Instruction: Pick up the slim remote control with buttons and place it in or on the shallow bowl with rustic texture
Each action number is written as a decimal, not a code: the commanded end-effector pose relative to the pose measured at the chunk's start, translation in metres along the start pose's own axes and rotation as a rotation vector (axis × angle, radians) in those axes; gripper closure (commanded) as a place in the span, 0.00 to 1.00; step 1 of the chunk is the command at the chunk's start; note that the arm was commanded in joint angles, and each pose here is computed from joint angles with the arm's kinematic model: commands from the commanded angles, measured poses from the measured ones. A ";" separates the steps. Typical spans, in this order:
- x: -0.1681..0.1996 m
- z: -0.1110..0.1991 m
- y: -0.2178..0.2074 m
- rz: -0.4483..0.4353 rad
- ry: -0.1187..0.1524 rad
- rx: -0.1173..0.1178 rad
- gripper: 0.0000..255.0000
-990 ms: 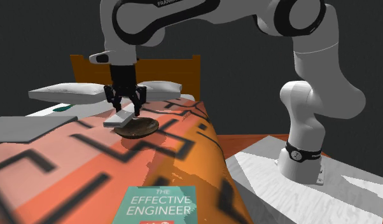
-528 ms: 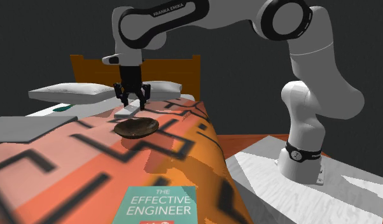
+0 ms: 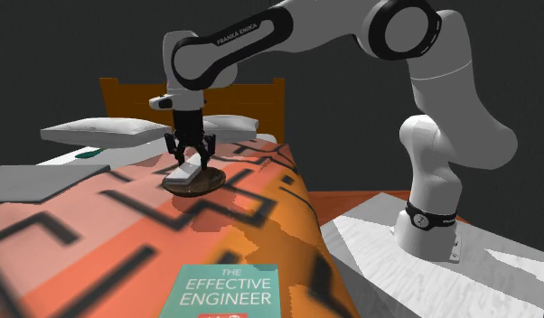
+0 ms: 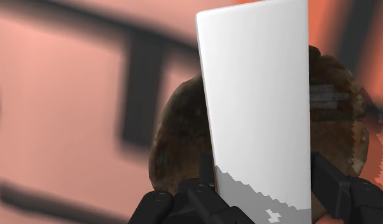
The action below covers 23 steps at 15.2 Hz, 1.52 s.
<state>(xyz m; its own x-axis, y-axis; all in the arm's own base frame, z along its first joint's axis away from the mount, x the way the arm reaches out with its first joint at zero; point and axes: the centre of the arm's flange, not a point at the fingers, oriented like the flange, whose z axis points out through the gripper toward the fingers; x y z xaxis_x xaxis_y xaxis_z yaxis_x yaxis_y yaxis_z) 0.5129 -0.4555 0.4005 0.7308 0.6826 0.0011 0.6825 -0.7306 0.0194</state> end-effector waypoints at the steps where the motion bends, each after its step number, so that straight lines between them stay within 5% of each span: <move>1: 0.000 0.010 0.000 0.000 0.000 -0.001 1.00; 11: 0.000 0.023 0.000 0.000 0.000 -0.001 1.00; 12: 0.000 0.023 0.000 0.000 0.000 -0.001 0.00; 17: 0.000 0.022 0.000 0.000 0.000 -0.001 0.00; 21: 0.000 -0.027 0.000 0.000 0.000 -0.001 0.00; 23: 0.000 -0.027 0.000 0.000 0.000 -0.001 0.00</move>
<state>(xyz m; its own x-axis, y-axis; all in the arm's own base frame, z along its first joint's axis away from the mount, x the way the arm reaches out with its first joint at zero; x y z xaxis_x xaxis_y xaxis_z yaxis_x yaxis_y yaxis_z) 0.5126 -0.4563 0.4252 0.7306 0.6828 0.0014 0.6826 -0.7305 0.0211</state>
